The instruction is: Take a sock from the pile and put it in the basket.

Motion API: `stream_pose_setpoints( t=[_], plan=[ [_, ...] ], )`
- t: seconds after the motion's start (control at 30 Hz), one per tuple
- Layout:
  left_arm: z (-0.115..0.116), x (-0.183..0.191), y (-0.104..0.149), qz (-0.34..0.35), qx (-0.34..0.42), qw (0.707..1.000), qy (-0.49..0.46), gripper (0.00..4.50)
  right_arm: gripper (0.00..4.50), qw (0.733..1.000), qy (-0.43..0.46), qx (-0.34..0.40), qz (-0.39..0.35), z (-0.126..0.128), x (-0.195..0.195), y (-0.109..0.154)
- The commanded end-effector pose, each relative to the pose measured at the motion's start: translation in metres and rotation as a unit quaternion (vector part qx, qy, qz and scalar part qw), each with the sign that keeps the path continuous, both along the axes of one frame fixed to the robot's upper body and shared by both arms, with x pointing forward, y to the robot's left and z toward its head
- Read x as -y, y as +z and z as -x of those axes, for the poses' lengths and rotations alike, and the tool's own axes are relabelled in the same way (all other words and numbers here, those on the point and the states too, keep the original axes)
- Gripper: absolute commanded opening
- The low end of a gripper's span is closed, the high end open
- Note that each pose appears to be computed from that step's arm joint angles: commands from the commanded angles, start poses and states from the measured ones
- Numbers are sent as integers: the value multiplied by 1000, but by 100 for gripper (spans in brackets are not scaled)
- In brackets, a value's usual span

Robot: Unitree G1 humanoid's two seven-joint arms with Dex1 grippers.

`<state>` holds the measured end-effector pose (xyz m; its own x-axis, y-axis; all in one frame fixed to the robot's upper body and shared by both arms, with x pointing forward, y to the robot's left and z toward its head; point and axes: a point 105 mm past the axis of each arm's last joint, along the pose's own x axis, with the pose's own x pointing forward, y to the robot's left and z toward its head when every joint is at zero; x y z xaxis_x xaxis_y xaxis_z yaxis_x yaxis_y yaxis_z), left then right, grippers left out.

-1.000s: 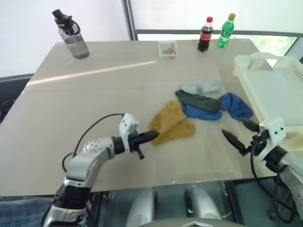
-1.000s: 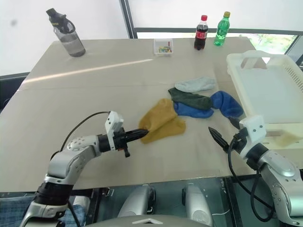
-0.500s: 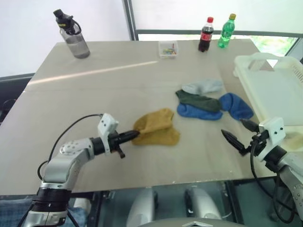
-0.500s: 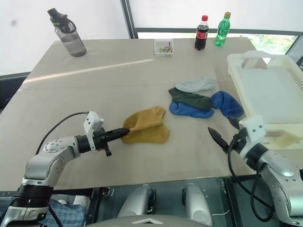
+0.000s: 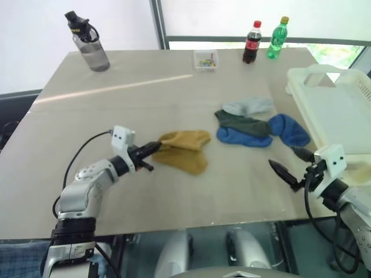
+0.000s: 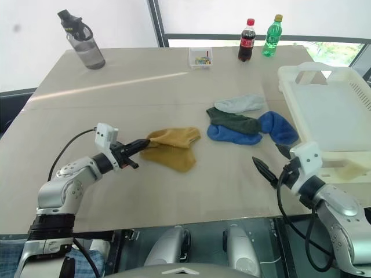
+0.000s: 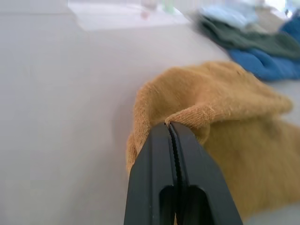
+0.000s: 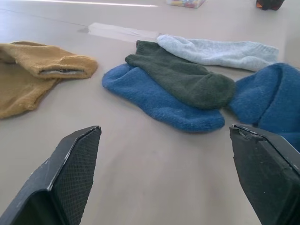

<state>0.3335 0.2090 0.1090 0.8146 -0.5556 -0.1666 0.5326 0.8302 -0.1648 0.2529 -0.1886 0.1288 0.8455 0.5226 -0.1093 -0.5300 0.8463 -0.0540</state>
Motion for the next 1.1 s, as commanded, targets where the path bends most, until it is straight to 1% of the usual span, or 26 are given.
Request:
stream_pose_setpoints(
  t=[0.03,0.13,0.23,0.37,0.47,0.53,0.63,0.77,0.9,0.93,1.1],
  plan=[
    [-10,-12,15,1,28,999,41,1,450,1000,-2,22,2,0,0,8],
    [-17,-26,17,-13,35,996,82,1,450,1000,-3,21,1,0,0,8],
    [-26,-47,17,-18,35,988,146,1,450,1000,-3,19,1,1,-1,7],
    [-36,-73,18,6,23,974,223,1,450,1000,-3,18,0,1,-1,7],
    [-39,-77,20,23,20,971,237,1,450,1000,-3,18,0,1,-1,7],
    [-38,-64,21,-5,33,978,204,1,450,1000,-2,19,0,0,-1,8],
    [-32,-37,22,-10,43,989,138,1,450,1000,-1,21,0,-1,-2,8],
    [-17,-8,15,-32,40,998,47,1,450,1000,-1,24,-2,-3,-3,9],
    [-4,38,11,-2,24,999,-46,1,450,1000,-2,25,-4,-4,-4,9],
    [-4,44,11,-1,24,998,-56,1,450,1000,-2,25,-5,-4,-5,9],
    [-20,94,16,32,36,996,-70,1,450,1000,-1,25,-7,-5,-6,8]
  ],
)
